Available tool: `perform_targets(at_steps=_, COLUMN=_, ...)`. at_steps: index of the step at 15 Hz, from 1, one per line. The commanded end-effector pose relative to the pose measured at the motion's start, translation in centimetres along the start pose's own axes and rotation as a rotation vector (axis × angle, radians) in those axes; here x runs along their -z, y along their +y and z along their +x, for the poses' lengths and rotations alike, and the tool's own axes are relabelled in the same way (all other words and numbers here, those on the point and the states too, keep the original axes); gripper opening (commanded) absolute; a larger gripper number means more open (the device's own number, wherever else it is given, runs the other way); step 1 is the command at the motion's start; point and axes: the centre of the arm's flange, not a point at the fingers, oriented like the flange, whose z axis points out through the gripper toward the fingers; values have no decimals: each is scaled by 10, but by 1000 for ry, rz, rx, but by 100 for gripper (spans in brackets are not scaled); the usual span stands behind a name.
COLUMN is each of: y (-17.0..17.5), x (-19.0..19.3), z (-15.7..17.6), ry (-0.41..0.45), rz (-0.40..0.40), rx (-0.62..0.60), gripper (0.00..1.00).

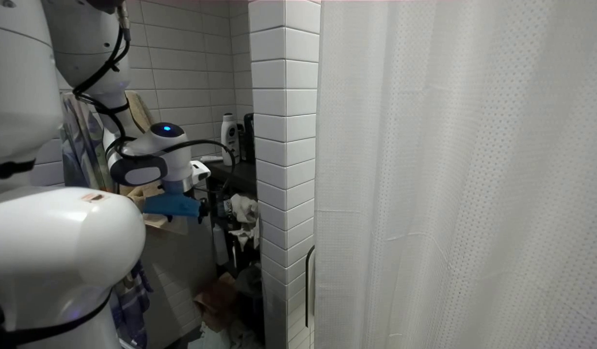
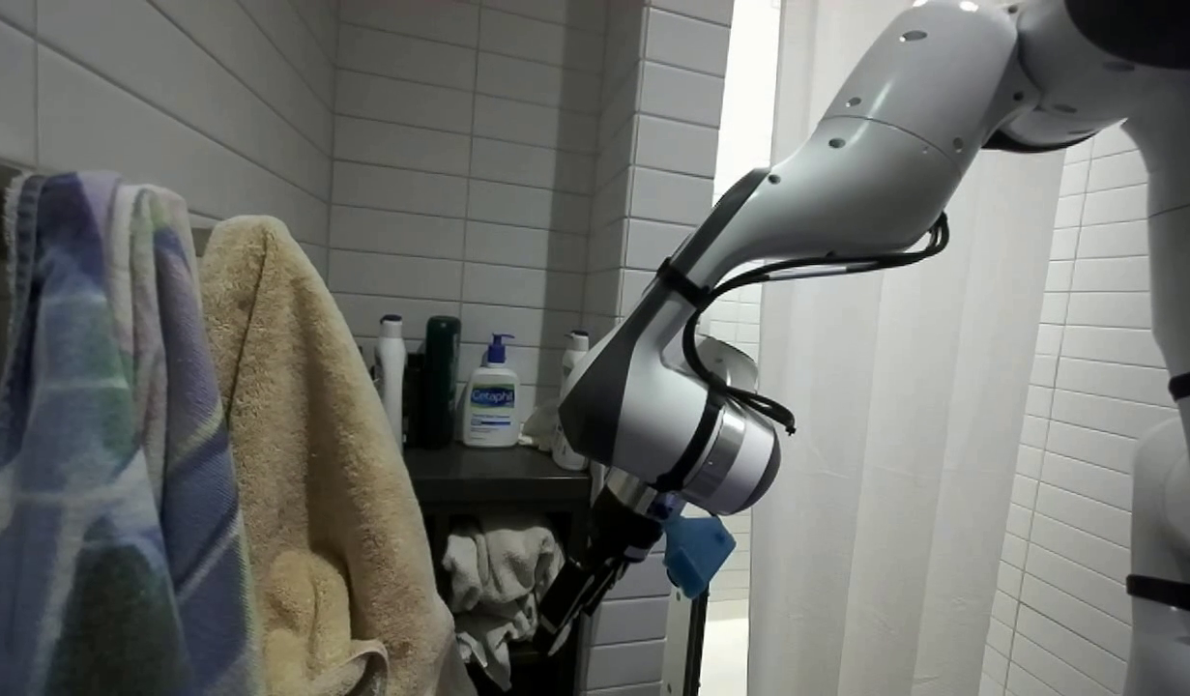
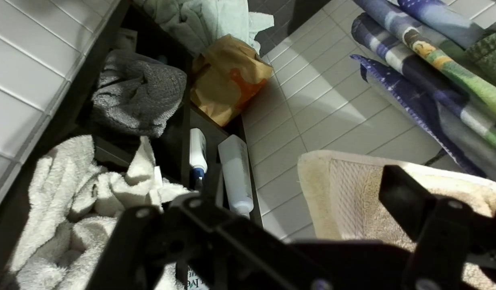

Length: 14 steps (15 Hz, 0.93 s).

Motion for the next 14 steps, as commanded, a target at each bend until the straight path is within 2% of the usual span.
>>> perform_targets(at_steps=1, y=0, x=0, z=0, ry=0, rz=0, rx=0, gripper=100)
perform_targets(at_steps=12, y=0, x=0, z=0, ry=0, rz=0, rx=1, gripper=100)
perform_targets(at_steps=14, y=4, x=-17, z=0, ry=5, rz=6, rx=11, gripper=100)
